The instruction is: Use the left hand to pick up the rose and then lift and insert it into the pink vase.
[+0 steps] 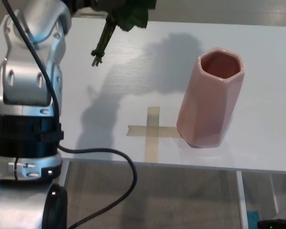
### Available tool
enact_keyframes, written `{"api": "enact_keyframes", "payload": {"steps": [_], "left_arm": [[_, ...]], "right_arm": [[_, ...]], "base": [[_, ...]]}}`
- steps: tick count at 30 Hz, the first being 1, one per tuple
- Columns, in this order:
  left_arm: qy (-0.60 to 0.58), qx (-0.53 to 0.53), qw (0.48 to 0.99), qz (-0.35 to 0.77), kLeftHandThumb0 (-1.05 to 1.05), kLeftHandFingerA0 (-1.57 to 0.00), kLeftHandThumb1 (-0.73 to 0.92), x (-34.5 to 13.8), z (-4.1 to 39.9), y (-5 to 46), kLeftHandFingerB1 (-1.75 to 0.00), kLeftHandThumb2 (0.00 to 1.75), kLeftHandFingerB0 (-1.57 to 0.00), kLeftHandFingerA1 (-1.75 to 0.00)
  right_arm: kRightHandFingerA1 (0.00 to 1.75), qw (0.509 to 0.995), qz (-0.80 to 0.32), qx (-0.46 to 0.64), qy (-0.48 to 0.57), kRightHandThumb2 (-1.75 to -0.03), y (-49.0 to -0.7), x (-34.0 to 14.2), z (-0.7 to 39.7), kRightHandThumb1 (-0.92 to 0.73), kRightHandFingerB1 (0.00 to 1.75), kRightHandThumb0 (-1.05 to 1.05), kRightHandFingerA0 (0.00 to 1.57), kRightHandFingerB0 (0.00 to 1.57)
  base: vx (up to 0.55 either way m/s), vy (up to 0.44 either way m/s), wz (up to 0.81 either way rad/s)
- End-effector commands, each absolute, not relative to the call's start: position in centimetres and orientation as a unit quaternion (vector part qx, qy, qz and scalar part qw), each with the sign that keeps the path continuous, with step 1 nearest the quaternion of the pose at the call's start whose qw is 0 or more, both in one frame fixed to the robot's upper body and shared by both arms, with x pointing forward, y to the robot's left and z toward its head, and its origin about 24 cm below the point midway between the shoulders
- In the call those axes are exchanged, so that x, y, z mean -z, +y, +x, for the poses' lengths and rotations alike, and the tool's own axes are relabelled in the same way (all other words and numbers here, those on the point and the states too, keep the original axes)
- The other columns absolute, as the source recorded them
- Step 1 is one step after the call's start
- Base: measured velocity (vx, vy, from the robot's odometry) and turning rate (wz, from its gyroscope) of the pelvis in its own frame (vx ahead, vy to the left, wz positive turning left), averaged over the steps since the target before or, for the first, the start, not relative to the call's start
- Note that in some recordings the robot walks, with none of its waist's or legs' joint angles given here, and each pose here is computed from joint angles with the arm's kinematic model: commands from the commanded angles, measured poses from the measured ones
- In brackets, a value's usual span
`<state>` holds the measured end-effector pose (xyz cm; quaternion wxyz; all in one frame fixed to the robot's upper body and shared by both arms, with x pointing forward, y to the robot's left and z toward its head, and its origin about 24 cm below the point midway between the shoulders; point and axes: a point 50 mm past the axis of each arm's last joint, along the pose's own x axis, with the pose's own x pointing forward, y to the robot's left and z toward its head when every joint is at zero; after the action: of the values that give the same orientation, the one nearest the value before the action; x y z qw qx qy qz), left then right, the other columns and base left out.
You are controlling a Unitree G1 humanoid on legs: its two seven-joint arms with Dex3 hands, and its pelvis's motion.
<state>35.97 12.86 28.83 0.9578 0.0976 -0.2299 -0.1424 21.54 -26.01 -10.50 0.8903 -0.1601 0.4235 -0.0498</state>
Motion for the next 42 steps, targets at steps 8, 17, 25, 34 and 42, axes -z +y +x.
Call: {"api": "enact_keyframes", "payload": {"steps": [8, 17, 25, 34, 42], "left_arm": [[-0.203, 0.196, 0.958, -0.054, -0.2, -1.05, 0.84, -32.7, 35.3, 10.9, -0.8, 0.66, -0.87, -1.31], [-0.201, 0.232, 0.945, -0.113, -0.19, -1.04, 0.84, -34.9, 34.1, 8.6, -0.84, 0.67, -0.86, -1.38], [-0.21, 0.254, 0.94, -0.091, -0.19, -1.04, 0.84, -35.7, 33.6, 7.0, -0.85, 0.66, -0.86, -1.36], [-0.203, 0.274, 0.935, -0.096, -0.2, -1.02, 0.84, -36.0, 33.5, 5.3, -0.81, 0.66, -0.87, -1.36], [-0.213, 0.287, 0.93, -0.089, -0.19, -1.02, 0.84, -36.0, 33.2, 4.2, -0.82, 0.67, -0.87, -1.39]], "right_arm": [[0.41, 0.884, -0.174, 0.047, 0.43, -0.6, -26.5, 10.5, 21.3, -0.67, 0.39, -0.35, 0.6, 0.54], [0.42, 0.883, -0.177, 0.05, 0.431, -0.6, -26.5, 10.5, 21.3, -0.66, 0.39, -0.35, 0.62, 0.55], [0.41, 0.884, -0.183, 0.054, 0.427, -0.6, -26.5, 10.5, 21.2, -0.66, 0.39, -0.35, 0.6, 0.55], [0.4, 0.884, -0.182, 0.055, 0.428, -0.6, -26.6, 10.5, 21.2, -0.66, 0.4, -0.35, 0.58, 0.58], [0.4, 0.885, -0.173, 0.058, 0.427, -0.6, -26.4, 10.6, 21.2, -0.67, 0.39, -0.35, 0.59, 0.56]], "base": [[0.0, 0.0, 0.0], [0.0, 0.0, 0.0], [0.0, 0.0, 0.0], [0.0, 0.0, 0.0], [0.0, 0.0, 0.0]]}}
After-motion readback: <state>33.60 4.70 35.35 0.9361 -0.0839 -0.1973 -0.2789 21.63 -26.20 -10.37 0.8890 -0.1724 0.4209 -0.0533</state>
